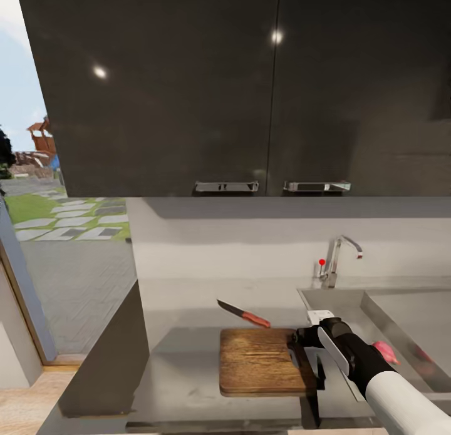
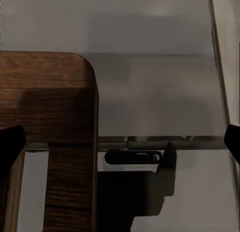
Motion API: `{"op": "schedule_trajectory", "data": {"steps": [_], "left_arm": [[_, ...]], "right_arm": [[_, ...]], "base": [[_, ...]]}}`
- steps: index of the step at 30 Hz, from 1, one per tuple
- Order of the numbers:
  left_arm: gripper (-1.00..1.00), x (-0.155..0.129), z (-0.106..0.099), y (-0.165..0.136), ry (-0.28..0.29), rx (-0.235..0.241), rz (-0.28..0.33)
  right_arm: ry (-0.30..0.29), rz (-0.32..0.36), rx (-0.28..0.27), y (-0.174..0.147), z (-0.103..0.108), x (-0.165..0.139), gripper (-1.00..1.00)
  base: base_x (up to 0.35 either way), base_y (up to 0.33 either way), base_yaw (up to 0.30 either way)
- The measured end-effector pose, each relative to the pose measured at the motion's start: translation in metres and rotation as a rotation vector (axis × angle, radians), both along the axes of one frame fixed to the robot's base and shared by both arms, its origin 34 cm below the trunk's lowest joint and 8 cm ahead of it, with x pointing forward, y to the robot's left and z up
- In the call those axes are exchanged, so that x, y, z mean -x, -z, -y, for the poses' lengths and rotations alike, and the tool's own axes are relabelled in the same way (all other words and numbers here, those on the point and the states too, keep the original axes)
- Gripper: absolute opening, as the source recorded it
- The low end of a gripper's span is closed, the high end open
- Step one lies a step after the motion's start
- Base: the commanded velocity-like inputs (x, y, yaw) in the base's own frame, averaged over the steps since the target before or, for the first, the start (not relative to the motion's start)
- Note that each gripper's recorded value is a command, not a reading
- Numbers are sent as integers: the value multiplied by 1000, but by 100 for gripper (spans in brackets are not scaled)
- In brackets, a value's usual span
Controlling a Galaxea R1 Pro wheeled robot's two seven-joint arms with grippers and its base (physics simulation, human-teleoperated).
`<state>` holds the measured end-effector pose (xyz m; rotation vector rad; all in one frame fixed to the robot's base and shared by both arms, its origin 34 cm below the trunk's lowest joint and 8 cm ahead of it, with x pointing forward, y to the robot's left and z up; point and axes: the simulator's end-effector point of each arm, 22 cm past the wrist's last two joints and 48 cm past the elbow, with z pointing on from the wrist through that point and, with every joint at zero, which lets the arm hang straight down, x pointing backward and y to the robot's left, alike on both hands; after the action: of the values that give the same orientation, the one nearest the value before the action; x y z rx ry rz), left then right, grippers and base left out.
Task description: In the kitchen, take the Vidalia onion out of the sink, dice it on the chopping board with the paring knife, put the diced onion into the bowl on the countertop, then place both the paring knife and the chopping board into the sink.
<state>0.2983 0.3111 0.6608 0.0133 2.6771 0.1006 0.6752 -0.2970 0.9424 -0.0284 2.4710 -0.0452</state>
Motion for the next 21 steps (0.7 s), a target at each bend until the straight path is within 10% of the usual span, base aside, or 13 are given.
{"op": "schedule_trajectory", "data": {"steps": [21], "left_arm": [[100, -11, 1, -6, 2, 1, 33]], "right_arm": [[0, 33, 0, -18, 0, -2, 100]], "base": [[-204, 0, 0]]}}
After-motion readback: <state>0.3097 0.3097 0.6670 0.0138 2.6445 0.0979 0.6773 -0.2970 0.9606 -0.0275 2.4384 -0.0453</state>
